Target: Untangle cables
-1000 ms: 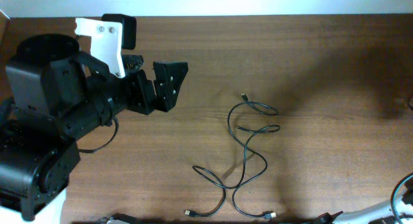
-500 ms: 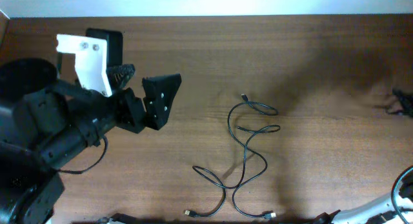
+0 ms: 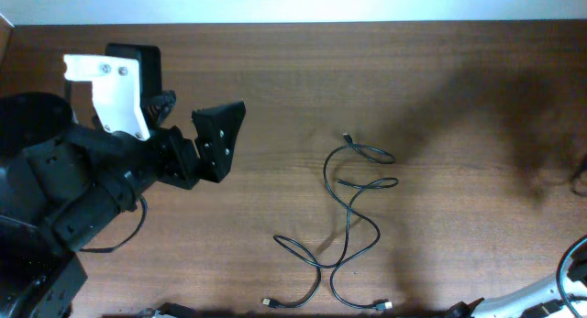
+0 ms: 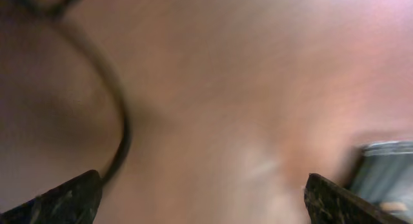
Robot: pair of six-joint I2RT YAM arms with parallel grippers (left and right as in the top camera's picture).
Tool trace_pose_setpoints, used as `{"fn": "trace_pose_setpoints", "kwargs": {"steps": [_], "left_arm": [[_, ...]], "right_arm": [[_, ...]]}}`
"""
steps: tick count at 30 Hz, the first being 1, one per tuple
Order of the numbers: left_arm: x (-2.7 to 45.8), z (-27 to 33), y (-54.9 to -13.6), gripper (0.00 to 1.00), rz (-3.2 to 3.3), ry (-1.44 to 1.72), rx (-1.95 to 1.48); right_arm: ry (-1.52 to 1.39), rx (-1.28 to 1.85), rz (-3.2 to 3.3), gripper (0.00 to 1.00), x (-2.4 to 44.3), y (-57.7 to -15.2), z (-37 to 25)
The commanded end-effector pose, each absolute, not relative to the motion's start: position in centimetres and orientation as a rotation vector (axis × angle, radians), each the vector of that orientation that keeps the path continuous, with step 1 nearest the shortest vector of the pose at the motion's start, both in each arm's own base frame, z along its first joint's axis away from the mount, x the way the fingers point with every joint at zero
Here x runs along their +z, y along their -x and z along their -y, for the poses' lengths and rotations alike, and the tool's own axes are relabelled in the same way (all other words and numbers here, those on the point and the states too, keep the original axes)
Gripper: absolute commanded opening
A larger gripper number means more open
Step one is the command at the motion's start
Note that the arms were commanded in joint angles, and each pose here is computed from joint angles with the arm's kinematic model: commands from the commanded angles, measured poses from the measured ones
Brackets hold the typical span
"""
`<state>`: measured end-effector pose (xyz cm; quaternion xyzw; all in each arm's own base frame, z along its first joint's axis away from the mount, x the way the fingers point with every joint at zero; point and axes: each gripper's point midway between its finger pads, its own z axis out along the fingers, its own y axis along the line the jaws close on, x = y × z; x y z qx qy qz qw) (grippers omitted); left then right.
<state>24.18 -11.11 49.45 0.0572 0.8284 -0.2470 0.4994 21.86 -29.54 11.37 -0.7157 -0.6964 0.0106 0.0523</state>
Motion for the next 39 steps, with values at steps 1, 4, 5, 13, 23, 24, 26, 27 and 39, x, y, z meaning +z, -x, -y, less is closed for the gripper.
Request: {"fn": "trace_pose_setpoints", "kwargs": {"steps": [1, 4, 5, 13, 23, 24, 26, 27, 39], "left_arm": [[49.1, 10.1, -25.3, 1.00, -2.011, -0.103, -0.513], [47.9, 10.5, -26.5, 1.00, -2.060, -0.100, -0.505], [47.3, 10.5, -26.8, 1.00, -2.082, -0.098, -0.500], [46.6, 10.6, -27.5, 0.99, -2.109, -0.091, -0.487], [46.7, 10.9, -27.3, 0.99, -2.115, -0.077, -0.526], [46.7, 10.9, -27.3, 0.99, -2.114, -0.077, -0.526], [46.7, 10.9, -27.4, 0.99, -2.109, -0.090, -0.514], [46.7, 10.8, -27.4, 0.99, -2.108, -0.092, -0.507], [45.9, 10.0, -27.3, 0.99, -2.140, -0.062, -0.455]], "right_arm": [[2.066, 0.695, 1.981, 0.99, 13.3, -15.1, 33.7], [2.048, 0.535, 1.992, 0.99, 12.3, -16.0, 31.5], [2.036, 0.499, 1.994, 0.99, 12.0, -16.2, 30.9], [1.965, 0.287, 2.501, 0.99, 10.8, -23.6, 34.5], [1.949, 0.894, 2.111, 0.99, 15.5, -16.5, 35.9], [1.926, 0.881, 2.091, 0.99, 15.6, -15.7, 35.5], [1.869, 0.811, 2.096, 0.99, 15.4, -15.2, 34.4], [1.845, 0.775, 2.092, 0.99, 15.4, -15.0, 33.7], [1.410, -0.092, 2.426, 0.99, 12.4, -20.8, 23.3]]}}
